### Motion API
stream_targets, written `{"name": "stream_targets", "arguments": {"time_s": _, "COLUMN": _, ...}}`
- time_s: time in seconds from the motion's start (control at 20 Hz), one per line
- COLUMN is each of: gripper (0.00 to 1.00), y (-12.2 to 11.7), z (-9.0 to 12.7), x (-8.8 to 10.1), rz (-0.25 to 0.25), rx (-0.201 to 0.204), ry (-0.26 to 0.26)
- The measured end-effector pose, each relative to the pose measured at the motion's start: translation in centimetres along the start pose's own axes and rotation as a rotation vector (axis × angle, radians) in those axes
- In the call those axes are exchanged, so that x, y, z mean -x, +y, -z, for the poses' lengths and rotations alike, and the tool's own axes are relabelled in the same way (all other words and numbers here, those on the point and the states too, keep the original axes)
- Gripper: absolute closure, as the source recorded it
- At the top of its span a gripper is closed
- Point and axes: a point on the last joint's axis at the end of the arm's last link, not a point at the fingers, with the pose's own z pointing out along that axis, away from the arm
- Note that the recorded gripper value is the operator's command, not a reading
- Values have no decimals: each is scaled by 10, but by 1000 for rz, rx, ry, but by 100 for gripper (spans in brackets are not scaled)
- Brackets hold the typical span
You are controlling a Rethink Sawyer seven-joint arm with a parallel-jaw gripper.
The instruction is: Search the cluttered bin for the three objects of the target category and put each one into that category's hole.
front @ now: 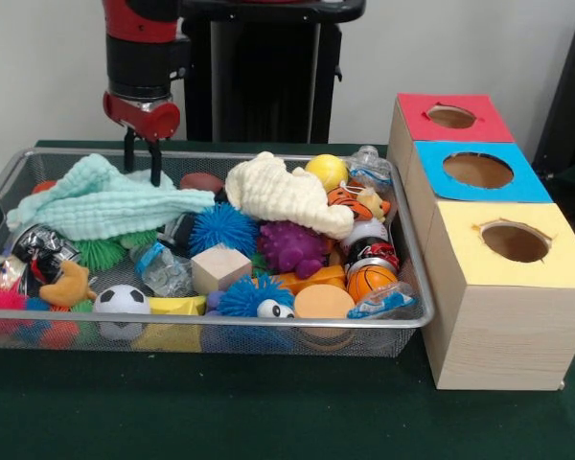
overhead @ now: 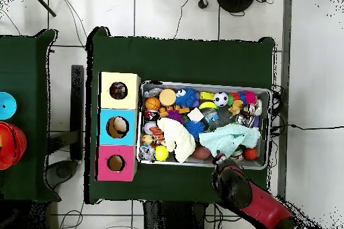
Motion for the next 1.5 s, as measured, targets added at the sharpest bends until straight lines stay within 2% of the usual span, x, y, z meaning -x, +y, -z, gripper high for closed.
{"name": "stream_targets", "arguments": {"time_s": 0.65, "gripper": 0, "y": -13, "z": 2, "x": 12, "rz": 69, "rx": -11, "ry": 16}}
{"name": "stream_targets", "arguments": {"time_s": 0.7, "gripper": 100, "y": -16, "z": 0, "x": 14, "rz": 77, "rx": -11, "ry": 13}}
{"name": "stream_targets", "arguments": {"time_s": 1.1, "gripper": 100, "y": -29, "z": -3, "x": 20, "rz": 98, "rx": -14, "ry": -2}}
{"name": "stream_targets", "arguments": {"time_s": 1.5, "gripper": 100, "y": -30, "z": -2, "x": 14, "rz": 147, "rx": -12, "ry": -1}}
